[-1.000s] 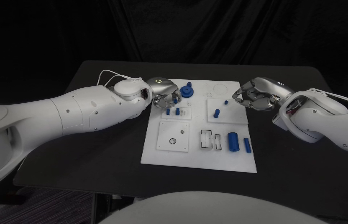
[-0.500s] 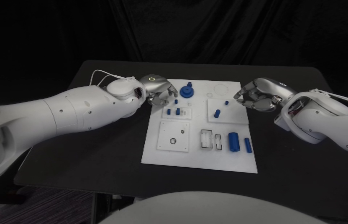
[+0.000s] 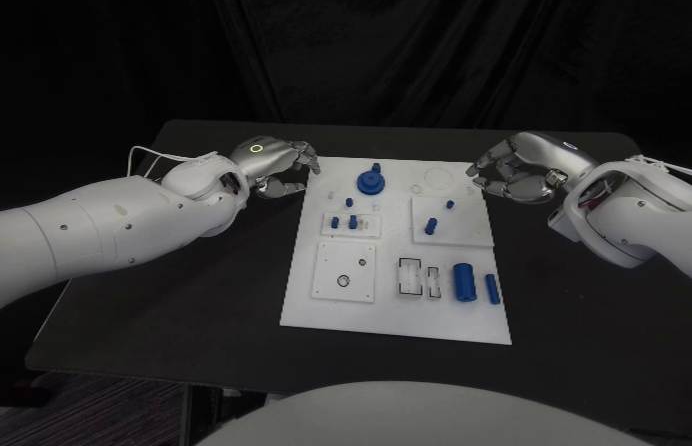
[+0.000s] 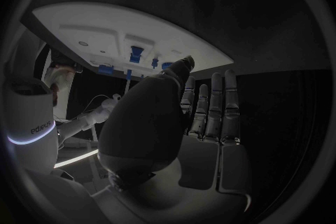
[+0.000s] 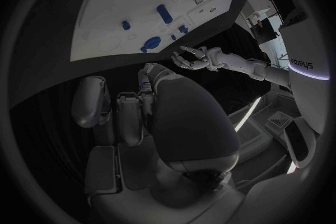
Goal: Assemble the parts on the task board
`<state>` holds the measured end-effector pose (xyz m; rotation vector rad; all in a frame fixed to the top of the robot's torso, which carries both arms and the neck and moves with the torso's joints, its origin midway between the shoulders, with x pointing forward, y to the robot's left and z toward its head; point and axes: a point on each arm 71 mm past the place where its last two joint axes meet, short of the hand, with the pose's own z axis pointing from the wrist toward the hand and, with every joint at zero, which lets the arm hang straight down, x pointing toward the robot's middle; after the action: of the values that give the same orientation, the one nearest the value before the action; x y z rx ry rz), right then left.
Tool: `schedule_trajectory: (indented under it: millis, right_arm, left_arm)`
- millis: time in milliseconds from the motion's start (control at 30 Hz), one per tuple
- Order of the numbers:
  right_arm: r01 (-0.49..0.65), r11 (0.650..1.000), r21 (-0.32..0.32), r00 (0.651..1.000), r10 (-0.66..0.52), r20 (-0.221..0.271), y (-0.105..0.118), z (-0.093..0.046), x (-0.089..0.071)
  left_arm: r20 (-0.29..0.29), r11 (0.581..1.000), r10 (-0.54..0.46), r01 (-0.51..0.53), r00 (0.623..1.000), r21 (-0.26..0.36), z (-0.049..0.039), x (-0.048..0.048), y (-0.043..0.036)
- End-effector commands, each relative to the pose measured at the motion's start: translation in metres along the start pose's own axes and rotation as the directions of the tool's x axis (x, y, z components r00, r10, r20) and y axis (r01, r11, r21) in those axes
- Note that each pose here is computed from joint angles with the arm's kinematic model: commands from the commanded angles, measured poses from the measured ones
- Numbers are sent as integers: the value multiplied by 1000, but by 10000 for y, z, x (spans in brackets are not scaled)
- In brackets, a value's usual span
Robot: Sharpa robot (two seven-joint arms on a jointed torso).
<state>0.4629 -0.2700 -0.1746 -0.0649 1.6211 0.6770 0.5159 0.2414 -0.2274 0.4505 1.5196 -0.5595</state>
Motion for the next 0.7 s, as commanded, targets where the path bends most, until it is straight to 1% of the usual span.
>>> schedule_trajectory:
  millis: [33,100,133,167,233,267,300,333,367,400,500,533,633,700]
  right_arm:
    - [84,996,0,996,-84,26,37,37,-81]
    - [114,993,-5,993,-114,26,62,62,-111]
    - [146,989,-8,989,-146,23,81,85,-126]
    - [169,986,-10,985,-169,21,91,97,-131]
    - [228,974,-16,974,-228,21,107,123,-140]
    - [259,966,-18,966,-259,24,113,135,-144]
    - [276,961,-18,961,-275,25,115,141,-146]
    - [299,954,-15,954,-298,26,115,149,-145]
    - [314,949,-9,949,-314,24,111,153,-142]
    - [332,943,0,943,-332,18,103,157,-135]
    - [369,929,32,929,-369,-15,67,159,-103]
    - [376,926,40,927,-375,-25,56,157,-92]
    - [388,920,55,921,-385,-51,30,139,-48]
    - [391,918,59,920,-388,-62,21,130,-19]
  left_arm:
    - [131,974,-225,226,966,7,-105,-101,26]
    - [153,944,-327,329,933,13,-179,-127,54]
    - [173,908,-417,419,892,26,-243,-152,70]
    - [182,882,-468,469,865,37,-278,-166,75]
    - [200,800,-596,595,777,72,-358,-200,69]
    - [203,760,-646,644,736,89,-384,-212,60]
    - [202,728,-683,678,702,102,-402,-220,51]
    - [197,670,-740,732,643,124,-428,-231,34]
    - [189,620,-782,771,594,142,-444,-239,19]
    - [175,556,-829,815,531,164,-460,-247,-3]
    - [126,397,-917,892,377,218,-490,-265,-78]
    - [110,360,-933,904,343,231,-498,-267,-102]
    - [69,280,-960,924,271,261,-514,-264,-172]
    - [51,245,-969,930,241,272,-525,-258,-209]
